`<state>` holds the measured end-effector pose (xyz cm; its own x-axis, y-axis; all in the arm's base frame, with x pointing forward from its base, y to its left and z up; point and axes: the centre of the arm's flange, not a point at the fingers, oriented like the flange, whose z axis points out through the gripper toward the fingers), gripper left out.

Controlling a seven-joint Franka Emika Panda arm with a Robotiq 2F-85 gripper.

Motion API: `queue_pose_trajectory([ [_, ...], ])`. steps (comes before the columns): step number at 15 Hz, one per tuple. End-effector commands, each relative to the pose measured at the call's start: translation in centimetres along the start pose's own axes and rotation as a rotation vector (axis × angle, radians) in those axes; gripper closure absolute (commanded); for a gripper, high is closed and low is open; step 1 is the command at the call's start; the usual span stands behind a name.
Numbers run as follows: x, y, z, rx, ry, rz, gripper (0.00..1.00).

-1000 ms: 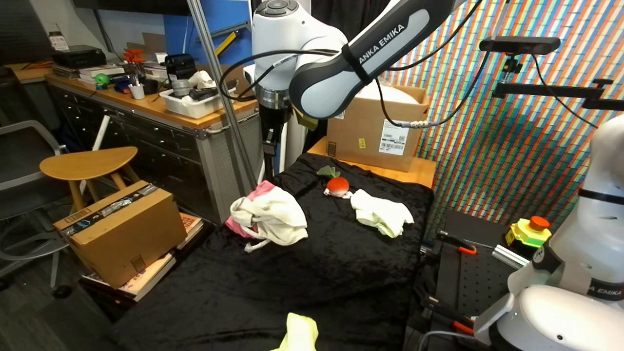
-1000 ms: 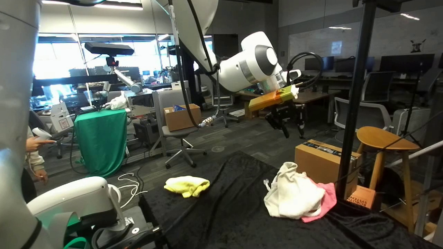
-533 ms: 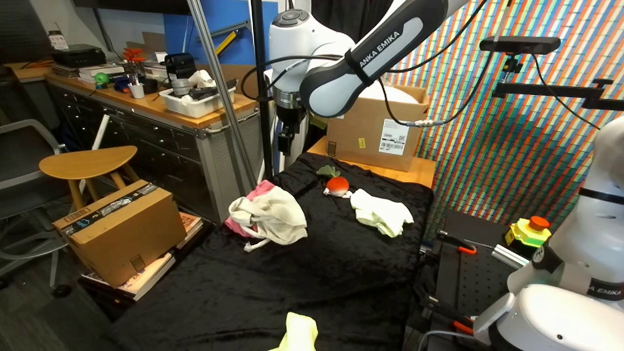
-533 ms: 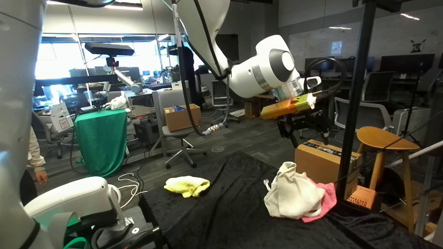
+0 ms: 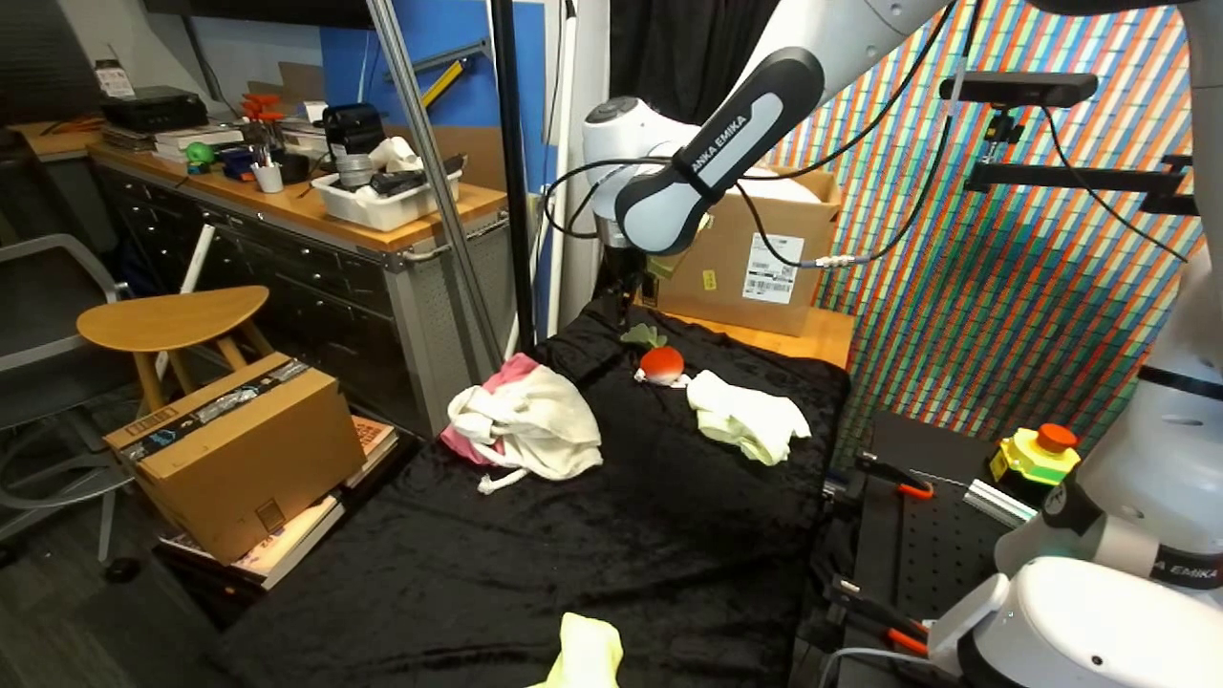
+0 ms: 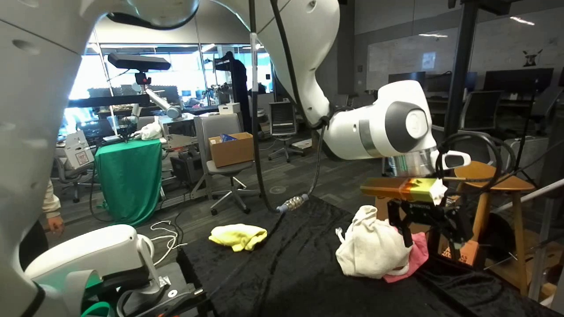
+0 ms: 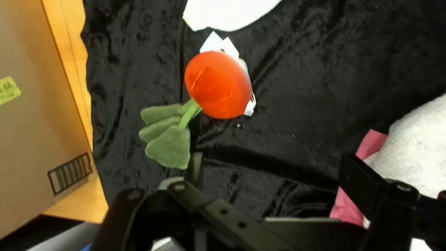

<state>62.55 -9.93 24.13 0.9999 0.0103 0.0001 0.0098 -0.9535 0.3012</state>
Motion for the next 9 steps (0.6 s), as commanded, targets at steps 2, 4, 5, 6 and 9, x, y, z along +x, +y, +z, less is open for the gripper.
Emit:
queue_pose_trajectory([
  [2, 1.0, 1.2, 4.0, 0.117, -0.085, 0.136, 0.00],
  [4, 0.9, 1.4, 5.6, 0.177, -0.109, 0.195, 0.00],
  [5, 1.1, 1.4, 6.5, 0.199, -0.120, 0.221, 0.00],
  [6, 1.0, 1.6, 7.1, 0.216, -0.135, 0.246, 0.00],
  [9, 1.1, 2.3, 9.3, 0.233, -0.162, 0.303, 0.00],
])
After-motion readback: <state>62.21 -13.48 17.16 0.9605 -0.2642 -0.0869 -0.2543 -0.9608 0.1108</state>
